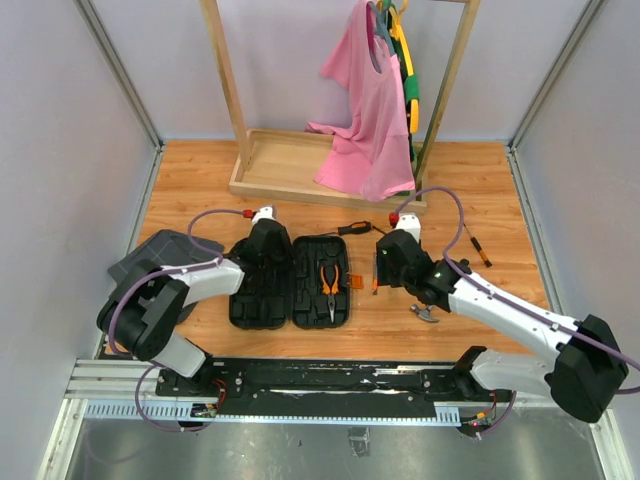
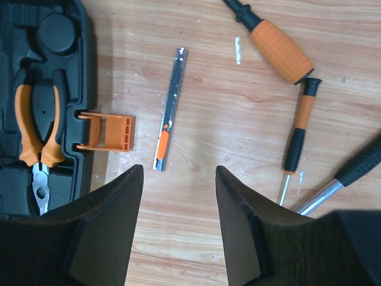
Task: Sort the tools into containers
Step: Place the pliers in the storage box.
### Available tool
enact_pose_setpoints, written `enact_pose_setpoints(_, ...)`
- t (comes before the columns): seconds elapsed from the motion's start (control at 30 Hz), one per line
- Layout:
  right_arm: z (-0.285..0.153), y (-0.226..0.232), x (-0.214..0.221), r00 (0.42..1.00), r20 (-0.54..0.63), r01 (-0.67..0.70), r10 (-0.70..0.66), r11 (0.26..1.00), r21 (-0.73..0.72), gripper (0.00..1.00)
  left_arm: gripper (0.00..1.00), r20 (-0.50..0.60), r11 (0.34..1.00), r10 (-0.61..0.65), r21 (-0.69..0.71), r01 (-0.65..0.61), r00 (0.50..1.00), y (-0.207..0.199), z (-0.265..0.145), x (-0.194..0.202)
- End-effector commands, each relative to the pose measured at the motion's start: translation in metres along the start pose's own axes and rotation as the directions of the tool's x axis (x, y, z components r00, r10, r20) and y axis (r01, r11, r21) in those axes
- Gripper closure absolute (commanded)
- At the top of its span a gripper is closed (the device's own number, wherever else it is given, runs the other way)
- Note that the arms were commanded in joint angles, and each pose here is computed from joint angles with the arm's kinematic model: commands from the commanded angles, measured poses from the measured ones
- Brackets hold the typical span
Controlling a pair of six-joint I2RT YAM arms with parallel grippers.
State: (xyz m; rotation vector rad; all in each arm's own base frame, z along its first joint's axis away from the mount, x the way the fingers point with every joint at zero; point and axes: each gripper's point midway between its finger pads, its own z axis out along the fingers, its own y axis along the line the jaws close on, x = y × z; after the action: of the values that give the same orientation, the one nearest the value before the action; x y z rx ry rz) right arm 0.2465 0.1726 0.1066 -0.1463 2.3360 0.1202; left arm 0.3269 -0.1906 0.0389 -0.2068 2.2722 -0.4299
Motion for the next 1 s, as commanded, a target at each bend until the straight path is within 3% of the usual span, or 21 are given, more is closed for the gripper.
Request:
enact_pose_setpoints(0.0,-0.003,-0.022,0.002,0.999,0.015,-0.049,0.048,0.998,0.045,0.47,0.76,-0.040,0.988,-0.089,-0.130,0.084,0.995,0.018,-0.011,0.022)
enact_pose_setpoints(0.27,-0.004,-0.030,0.008,0.997,0.015,-0.072,0.071,0.996,0.047,0.45,0.74,-0.020,0.982,-0.138,-0.133,0.134,0.990,0.010,-0.015,0.026)
enact_pose_setpoints(0.73,-0.009,-0.026,-0.007,0.996,0.068,-0.061,0.061,0.998,0.000,0.36,0.44,0.108,0.999,0.046,-0.021,-0.044,0.993,-0.020,-0.038,-0.034)
enact_pose_setpoints(0.97,-0.009,-0.028,-0.006,0.996,0.060,-0.063,0.063,0.998,-0.005,0.31,0.41,0.181,0.998,0.063,0.004,-0.065,0.982,-0.025,-0.048,-0.055)
